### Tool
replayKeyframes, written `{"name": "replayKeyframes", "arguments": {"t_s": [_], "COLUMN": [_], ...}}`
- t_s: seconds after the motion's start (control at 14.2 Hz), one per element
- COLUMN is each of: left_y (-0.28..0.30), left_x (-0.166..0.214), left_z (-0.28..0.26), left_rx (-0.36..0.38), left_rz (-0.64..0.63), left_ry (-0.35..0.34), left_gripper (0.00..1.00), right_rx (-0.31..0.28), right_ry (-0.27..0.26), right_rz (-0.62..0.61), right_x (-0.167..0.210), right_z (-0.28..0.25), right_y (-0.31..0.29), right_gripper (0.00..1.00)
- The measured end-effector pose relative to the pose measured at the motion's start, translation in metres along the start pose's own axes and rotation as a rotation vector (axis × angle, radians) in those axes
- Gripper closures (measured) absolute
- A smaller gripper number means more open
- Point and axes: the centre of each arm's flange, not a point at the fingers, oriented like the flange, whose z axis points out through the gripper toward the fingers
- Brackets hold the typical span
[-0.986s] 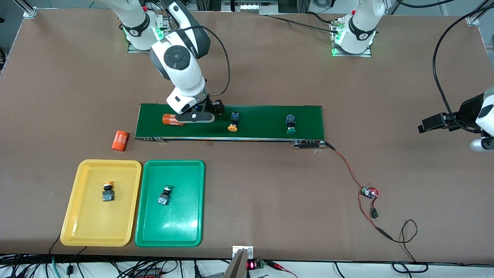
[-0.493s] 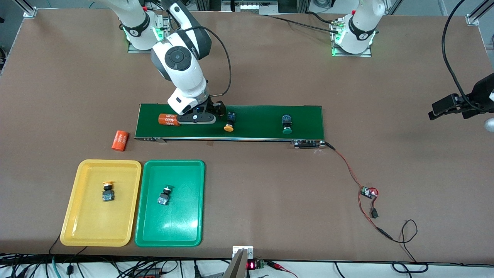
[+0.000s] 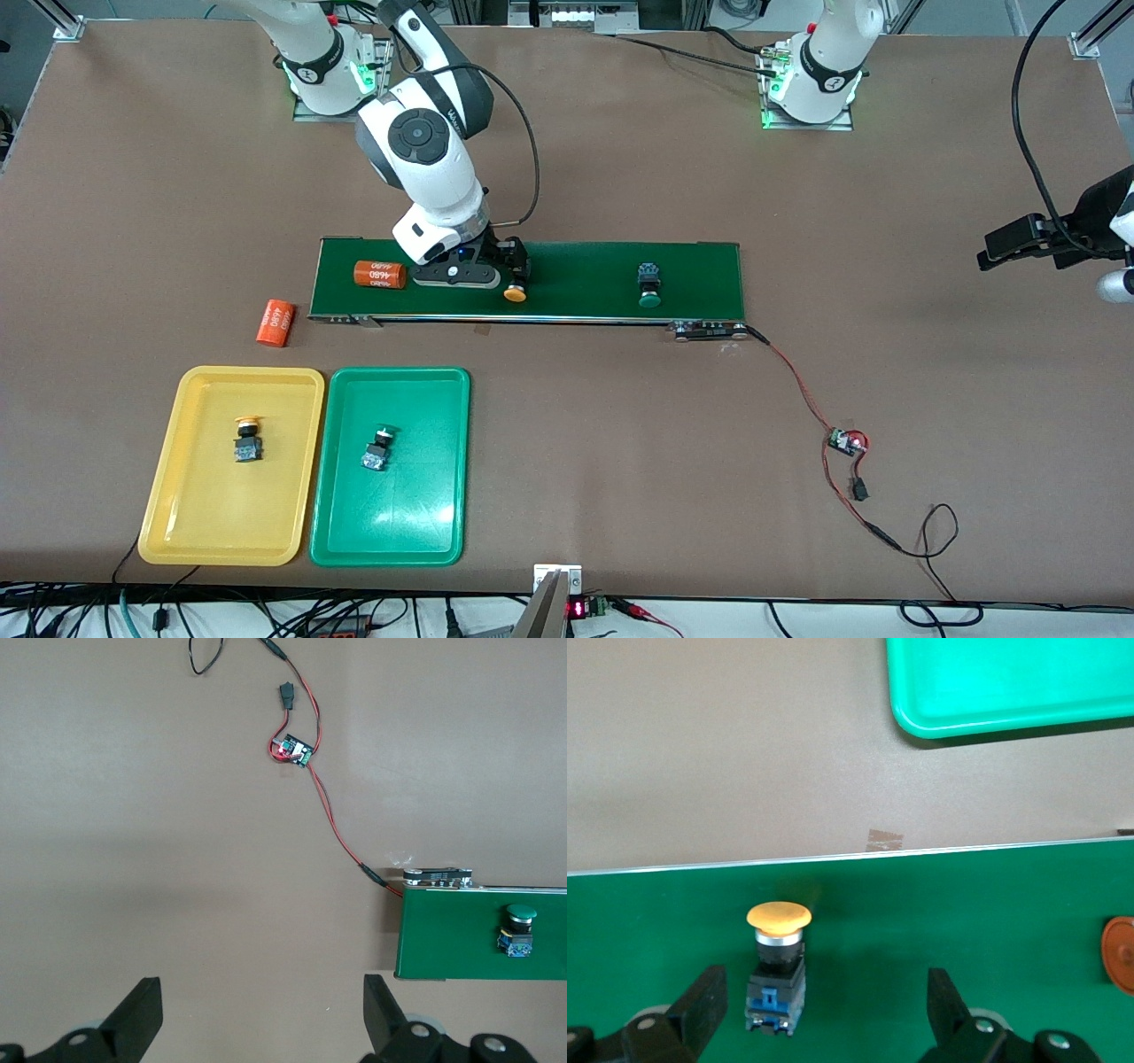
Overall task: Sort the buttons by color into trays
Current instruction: 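Lower the right gripper and grasp the yellow button on the conveyor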
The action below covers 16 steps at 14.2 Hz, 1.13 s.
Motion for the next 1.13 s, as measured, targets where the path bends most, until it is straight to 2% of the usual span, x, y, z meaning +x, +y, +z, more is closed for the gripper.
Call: {"name": "replayKeyframes", "arguments": {"t_s": [0.49,0.92,1.06,1.13], "left_y": [-0.002,-0.003,-0.008,-0.01], "left_x": [0.0,-0.006,-0.007,-0.007], "left_z": [-0.006,-0.002,-0.001,-0.001], "left_rx": [0.0,0.001,0.002,0.002], "left_rz": [-0.004,-0.005,-0.013,-0.017], "left_ry": [0.03,0.019,0.016,0.015], "left_gripper": [0.0,0.0,0.0,0.0], "right_rx": [-0.024,-0.044,-0.046,-0.048], "right_ry": [-0.032,-0.06,-0.063,-0.065], "right_rz": [0.004,-0.005,-0.006,-0.007], "right_x": [-0.005,-0.016,-0.016,-0.017], "right_z": [0.024,0.046,0.048,0.05], "right_y": [-0.001,-0.007,-0.007,-0.007], "right_gripper": [0.0,0.0,0.03,0.13]}}
